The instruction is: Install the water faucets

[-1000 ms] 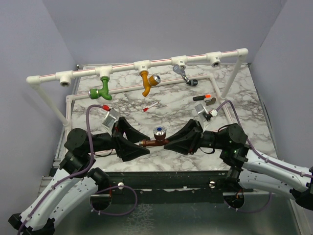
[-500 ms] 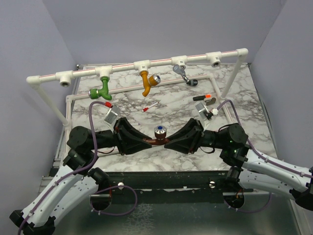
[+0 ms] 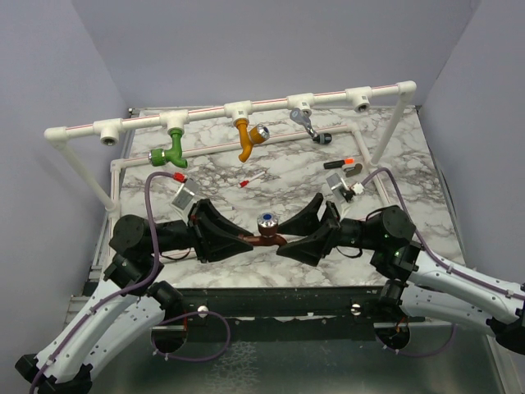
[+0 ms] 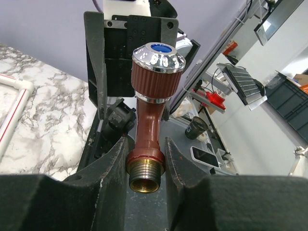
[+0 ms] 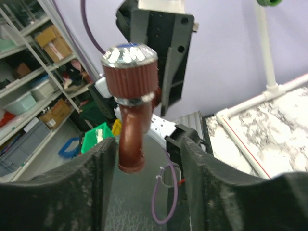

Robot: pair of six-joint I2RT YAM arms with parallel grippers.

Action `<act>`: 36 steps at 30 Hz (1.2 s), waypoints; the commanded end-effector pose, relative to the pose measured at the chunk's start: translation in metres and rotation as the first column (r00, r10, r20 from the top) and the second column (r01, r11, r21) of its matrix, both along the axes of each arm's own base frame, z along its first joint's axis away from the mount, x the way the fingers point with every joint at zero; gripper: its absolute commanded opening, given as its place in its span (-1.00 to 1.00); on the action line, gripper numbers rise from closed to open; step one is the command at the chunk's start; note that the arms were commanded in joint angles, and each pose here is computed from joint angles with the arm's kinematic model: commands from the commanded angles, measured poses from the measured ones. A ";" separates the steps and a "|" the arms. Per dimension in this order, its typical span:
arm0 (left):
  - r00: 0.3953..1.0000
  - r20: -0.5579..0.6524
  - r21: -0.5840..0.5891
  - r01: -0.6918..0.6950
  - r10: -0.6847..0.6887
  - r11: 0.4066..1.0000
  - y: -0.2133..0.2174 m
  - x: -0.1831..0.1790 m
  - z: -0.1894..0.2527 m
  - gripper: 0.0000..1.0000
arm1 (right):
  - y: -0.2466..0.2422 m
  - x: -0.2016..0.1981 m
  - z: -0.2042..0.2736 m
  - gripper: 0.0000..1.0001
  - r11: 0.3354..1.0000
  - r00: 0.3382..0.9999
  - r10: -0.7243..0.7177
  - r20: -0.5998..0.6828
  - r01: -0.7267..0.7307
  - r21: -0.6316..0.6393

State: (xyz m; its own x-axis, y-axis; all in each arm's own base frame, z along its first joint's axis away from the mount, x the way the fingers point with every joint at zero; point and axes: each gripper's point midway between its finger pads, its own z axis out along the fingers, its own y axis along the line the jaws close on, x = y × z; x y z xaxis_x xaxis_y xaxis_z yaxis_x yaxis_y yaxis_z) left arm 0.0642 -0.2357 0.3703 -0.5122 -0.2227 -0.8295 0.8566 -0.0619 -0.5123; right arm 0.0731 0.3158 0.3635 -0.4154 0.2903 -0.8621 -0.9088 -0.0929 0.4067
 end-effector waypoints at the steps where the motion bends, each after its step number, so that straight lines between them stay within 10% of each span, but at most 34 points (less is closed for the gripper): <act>1: 0.998 -0.016 -0.003 -0.054 0.054 0.999 0.003 0.006 0.004 -1.00 | -0.002 0.007 0.000 0.36 0.996 0.998 -0.044 0.049 0.047 -0.075; 17: 0.987 -0.114 0.046 -0.112 0.117 0.993 -0.002 0.024 -0.015 -1.00 | 0.012 0.011 -0.005 0.42 0.982 0.997 -0.011 0.075 0.025 -0.185; 36: 0.981 -0.140 0.064 -0.126 0.134 0.990 -0.004 0.029 -0.024 -1.00 | 0.010 0.013 -0.008 0.03 0.986 0.996 -0.028 0.081 0.041 -0.160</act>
